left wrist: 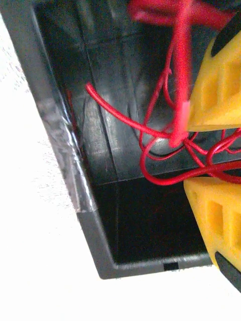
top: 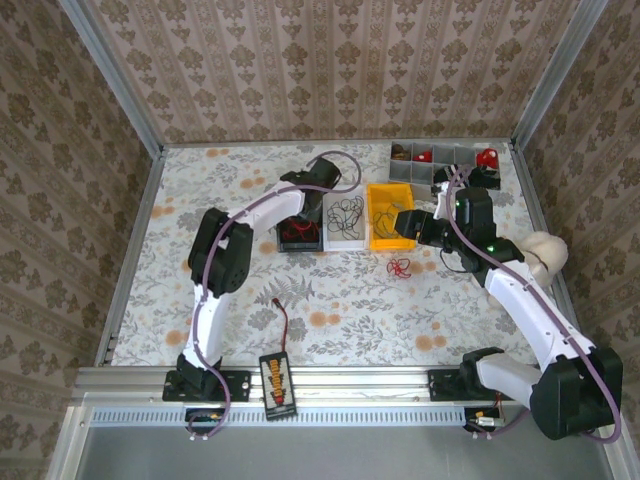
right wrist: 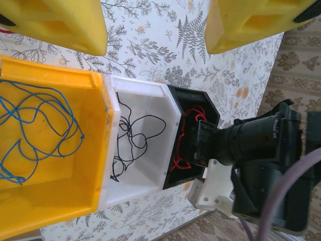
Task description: Untangle the cables
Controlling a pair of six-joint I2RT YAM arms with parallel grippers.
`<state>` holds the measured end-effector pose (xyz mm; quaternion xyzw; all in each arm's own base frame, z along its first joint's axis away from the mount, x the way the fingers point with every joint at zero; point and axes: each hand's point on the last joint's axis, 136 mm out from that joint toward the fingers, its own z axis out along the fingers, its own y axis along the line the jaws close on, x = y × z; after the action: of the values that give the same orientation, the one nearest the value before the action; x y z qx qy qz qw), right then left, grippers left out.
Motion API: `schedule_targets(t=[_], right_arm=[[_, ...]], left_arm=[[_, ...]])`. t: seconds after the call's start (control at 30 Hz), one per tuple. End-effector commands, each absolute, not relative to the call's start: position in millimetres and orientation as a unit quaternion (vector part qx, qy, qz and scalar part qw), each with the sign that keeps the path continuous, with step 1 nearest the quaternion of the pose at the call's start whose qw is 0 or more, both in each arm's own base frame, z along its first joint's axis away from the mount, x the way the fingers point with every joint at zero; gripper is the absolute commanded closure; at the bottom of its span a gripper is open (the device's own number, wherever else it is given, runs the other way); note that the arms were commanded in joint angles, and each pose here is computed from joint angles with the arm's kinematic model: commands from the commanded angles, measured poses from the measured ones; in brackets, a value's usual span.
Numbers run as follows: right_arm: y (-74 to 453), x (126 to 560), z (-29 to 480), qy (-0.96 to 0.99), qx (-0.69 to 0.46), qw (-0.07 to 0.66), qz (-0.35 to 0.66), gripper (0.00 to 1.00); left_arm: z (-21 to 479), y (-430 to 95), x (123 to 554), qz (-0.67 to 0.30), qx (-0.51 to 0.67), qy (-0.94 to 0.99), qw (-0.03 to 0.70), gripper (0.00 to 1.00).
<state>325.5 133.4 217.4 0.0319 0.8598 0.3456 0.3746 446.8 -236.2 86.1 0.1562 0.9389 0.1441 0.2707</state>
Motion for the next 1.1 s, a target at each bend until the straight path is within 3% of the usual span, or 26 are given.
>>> schedule_targets(t=[0.0, 0.17, 0.5, 0.8, 1.07], right_arm=[[130.5, 323.4, 217.0, 0.858, 0.035, 0.381, 0.343, 0.45], [131.9, 324.9, 216.9, 0.858, 0.032, 0.379, 0.345, 0.45], [129.0, 325.0, 206.5, 0.868, 0.04, 0.367, 0.332, 0.45], [101.5, 297.0, 122.8, 0.926, 0.099, 0.292, 0.217, 0.43], [111.7, 288.3, 76.8, 0.959, 0.057, 0.236, 0.146, 0.42]], left_arm=[[135.2, -237.9, 448.5, 0.145, 0.146, 0.926, 0.317, 0.65], [158.2, -236.3, 447.3, 0.143, 0.141, 0.919, 0.338, 0.56], [171.1, -226.0, 446.5, 0.135, 0.118, 0.915, 0.363, 0.55], [174.0, -191.9, 435.0, 0.023, -0.04, 0.93, 0.364, 0.55], [164.0, -154.8, 425.1, 0.024, -0.105, 0.927, 0.36, 0.54]])
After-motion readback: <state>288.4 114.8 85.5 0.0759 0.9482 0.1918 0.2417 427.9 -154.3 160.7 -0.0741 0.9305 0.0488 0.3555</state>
